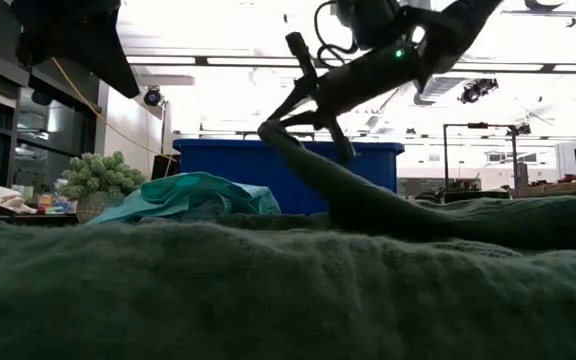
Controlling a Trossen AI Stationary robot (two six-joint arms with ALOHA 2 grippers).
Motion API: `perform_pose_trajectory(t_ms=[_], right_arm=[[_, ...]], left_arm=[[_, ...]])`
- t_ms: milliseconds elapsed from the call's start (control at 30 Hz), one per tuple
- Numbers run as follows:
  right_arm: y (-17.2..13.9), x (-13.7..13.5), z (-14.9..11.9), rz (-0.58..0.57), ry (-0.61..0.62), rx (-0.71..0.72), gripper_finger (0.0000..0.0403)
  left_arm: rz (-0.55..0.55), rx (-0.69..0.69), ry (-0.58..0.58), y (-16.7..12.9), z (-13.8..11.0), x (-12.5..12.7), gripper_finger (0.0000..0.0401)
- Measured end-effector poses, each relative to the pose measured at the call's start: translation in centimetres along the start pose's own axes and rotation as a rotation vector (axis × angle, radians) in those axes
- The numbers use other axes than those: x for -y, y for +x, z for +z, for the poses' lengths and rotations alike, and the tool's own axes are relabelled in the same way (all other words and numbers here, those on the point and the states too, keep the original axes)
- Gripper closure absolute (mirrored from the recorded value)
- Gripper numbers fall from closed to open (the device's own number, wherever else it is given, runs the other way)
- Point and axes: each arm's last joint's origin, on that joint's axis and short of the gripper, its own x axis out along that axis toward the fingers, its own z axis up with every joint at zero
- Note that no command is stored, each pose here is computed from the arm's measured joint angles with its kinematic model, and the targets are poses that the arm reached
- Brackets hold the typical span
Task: Fold laundry
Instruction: Fold the green polo shirt from the blue laundry bin
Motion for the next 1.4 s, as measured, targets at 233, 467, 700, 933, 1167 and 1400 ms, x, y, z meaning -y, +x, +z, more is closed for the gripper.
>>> perform_pose_trajectory(t_ms=[233,467,700,933,1167,1400], right_arm=[[0.7,0.9,-0.3,-0.021,0.011,-0.005,0.0403],[0.8,0.3,-0.2,0.051,-0.056,-0.017,0.038],[0.7,-0.2,-0.3,0.106,-0.082,-0.038,0.0306],[0.7,-0.7,-0.2,0.161,0.001,-0.049,0.0293],[-0.7,-1.9,0.2,0.228,-0.232,-0.21,0.0293],[-7.2,-3.1,0.6,-0.008,-0.46,-0.429,0.0293]], left_arm=[[-0.003,-0.003,0.004,-0.1,-0.1,0.0,0.0401],[-0.004,-0.004,0.005,-0.1,-0.1,0.0,0.0401],[-0.004,-0.004,0.005,-0.1,-0.1,0.0,0.0401],[-0.002,-0.001,0.004,-0.1,-0.1,0.0,0.0401],[-0.054,0.012,-0.015,0.0,0.2,0.7,0.0401],[-0.146,0.039,0.011,1.2,2.0,1.8,0.0401]])
